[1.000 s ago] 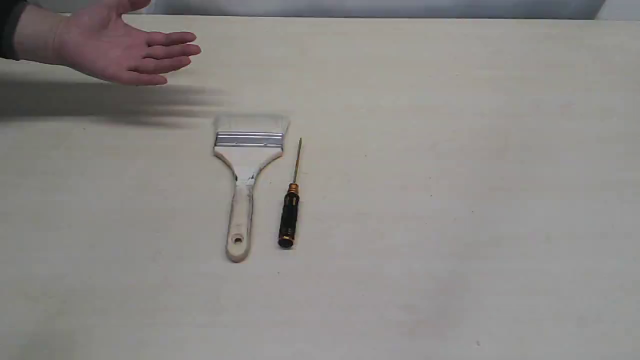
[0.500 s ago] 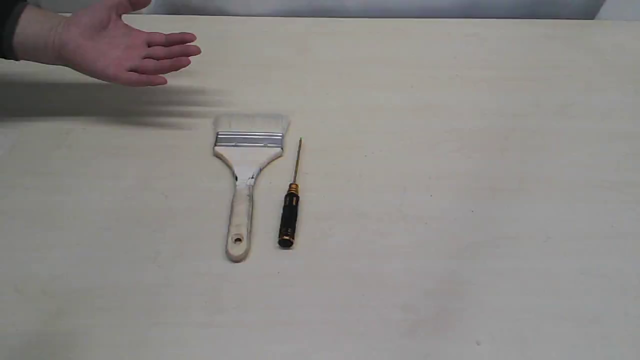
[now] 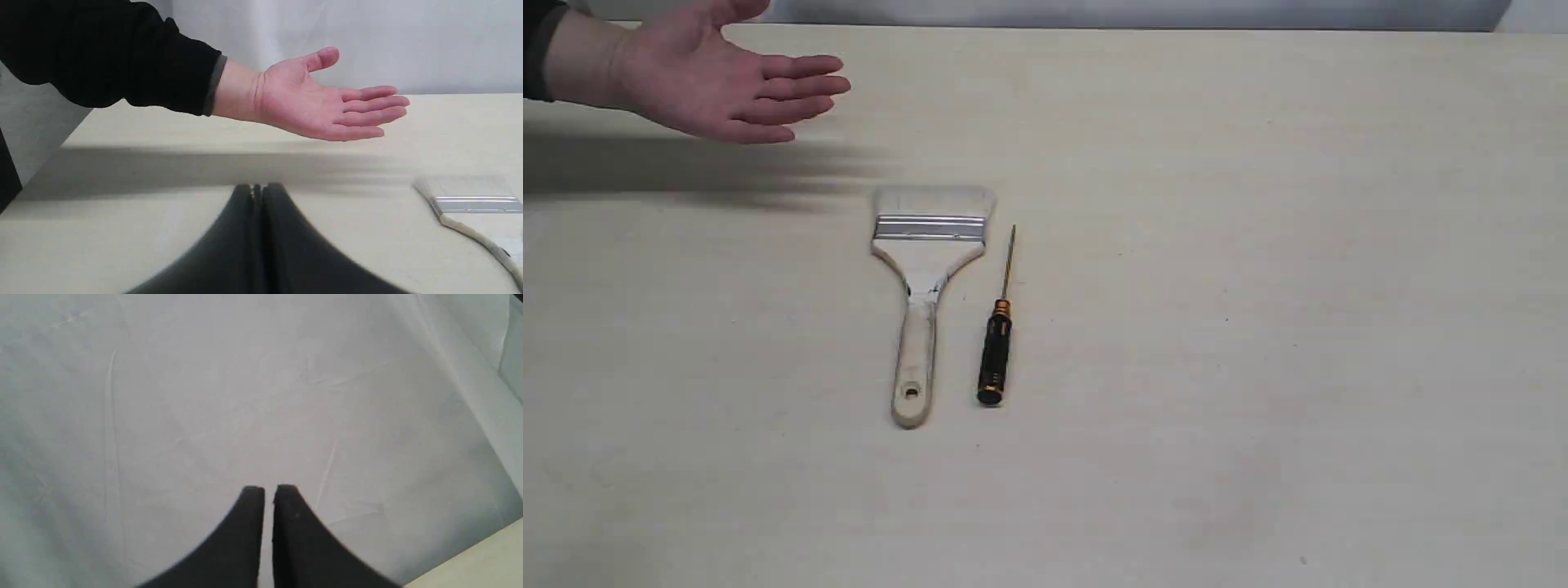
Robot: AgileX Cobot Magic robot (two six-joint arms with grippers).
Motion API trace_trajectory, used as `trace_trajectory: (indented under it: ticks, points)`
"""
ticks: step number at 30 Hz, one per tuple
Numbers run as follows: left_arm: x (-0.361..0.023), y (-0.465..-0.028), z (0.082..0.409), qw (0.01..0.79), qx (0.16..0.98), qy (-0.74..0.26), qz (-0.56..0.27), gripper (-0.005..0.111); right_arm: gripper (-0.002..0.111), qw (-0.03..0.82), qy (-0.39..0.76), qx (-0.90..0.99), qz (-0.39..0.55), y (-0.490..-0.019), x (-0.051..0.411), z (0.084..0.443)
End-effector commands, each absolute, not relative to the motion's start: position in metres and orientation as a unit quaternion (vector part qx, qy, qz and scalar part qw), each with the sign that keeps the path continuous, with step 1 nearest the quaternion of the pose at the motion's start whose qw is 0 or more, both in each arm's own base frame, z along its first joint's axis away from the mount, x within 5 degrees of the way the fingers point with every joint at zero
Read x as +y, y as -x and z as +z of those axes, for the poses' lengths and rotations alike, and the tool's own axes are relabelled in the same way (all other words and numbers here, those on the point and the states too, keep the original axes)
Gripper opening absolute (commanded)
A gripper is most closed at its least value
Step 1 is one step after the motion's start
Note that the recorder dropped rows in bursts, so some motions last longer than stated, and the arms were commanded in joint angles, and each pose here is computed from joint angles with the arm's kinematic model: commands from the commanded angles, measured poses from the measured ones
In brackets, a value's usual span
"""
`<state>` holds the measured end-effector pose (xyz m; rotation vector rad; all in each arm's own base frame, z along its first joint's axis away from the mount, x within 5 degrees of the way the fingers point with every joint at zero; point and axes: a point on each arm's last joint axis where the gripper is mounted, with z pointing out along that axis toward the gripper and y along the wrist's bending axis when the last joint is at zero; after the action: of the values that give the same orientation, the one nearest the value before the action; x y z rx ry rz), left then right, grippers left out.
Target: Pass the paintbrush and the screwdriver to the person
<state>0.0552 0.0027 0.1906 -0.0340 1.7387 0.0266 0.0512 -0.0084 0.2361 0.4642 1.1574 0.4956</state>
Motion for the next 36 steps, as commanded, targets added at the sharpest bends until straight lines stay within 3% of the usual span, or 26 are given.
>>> trace_trajectory:
  ticks: [1,5,12,18,26,36]
  points:
    - [0.002,-0.055,0.191,0.648,0.762,0.013,0.008,0.0,0.005,0.776,-0.239,0.519,0.267,-0.05,-0.009,0.237]
    - [0.002,-0.055,0.19,0.647,0.762,0.014,0.006,0.0,0.005,0.774,-0.235,0.518,0.277,-0.05,-0.007,0.237]
    - [0.002,-0.055,0.191,0.648,0.762,0.014,0.006,0.0,0.005,0.786,-0.065,0.573,0.22,-0.047,0.014,0.264]
    - [0.002,-0.055,0.191,0.648,0.762,0.014,0.006,0.0,0.02,0.717,0.117,0.637,0.257,-0.058,0.045,0.301]
    - [0.002,-0.055,0.191,0.648,0.762,0.014,0.006,0.0,0.02,0.624,0.133,0.721,0.271,-0.105,0.051,0.317]
    - [0.002,-0.055,0.191,0.648,0.762,0.013,0.007,0.0,0.02,0.661,0.207,0.708,0.137,-0.159,0.043,0.329]
